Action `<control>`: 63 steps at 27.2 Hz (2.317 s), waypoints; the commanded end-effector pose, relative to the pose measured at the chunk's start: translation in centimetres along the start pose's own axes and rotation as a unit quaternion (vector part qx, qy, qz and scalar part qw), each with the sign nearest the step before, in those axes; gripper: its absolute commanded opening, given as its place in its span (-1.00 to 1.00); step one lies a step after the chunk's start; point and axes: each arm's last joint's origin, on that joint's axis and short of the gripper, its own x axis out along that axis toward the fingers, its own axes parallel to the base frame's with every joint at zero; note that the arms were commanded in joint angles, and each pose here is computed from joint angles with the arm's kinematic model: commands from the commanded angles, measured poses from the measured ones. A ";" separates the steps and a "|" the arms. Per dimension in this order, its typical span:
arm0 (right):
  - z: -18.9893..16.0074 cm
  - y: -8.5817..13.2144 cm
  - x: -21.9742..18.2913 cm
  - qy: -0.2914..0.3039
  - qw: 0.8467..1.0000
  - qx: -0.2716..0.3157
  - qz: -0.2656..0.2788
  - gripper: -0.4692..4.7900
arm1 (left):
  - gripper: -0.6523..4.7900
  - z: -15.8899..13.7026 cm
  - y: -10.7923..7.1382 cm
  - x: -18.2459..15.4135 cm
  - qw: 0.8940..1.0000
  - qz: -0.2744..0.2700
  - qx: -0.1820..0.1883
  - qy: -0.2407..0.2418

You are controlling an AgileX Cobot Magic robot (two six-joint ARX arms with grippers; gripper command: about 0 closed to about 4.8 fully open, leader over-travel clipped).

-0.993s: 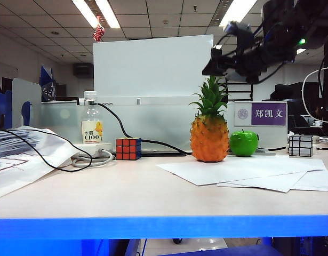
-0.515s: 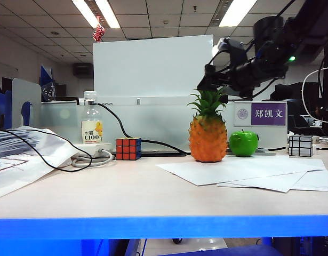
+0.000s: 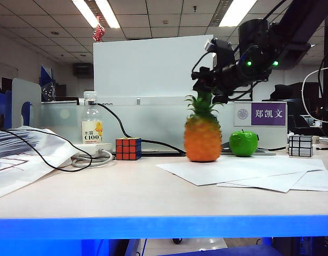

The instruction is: Arrange all the fruits from large to small from left to right in a row.

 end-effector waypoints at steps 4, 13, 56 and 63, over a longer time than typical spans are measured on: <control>1.1 0.4 0.0 -0.007 0.997 0.038 0.073 -0.84 | -0.43 0.0 0.1 0.0 1.000 0.011 0.009 0.002; 4.4 7.3 -0.4 -0.008 0.979 0.025 0.204 -0.84 | -0.43 -0.3 0.4 0.0 0.998 0.039 0.056 0.010; 0.4 29.0 -16.2 0.015 0.947 -0.081 0.311 -0.84 | -0.43 0.5 0.8 -0.1 0.975 0.153 0.160 -0.007; 0.2 28.5 -15.9 0.018 0.953 -0.084 0.292 -0.84 | -0.43 0.4 0.8 -0.1 0.975 0.154 0.158 -0.004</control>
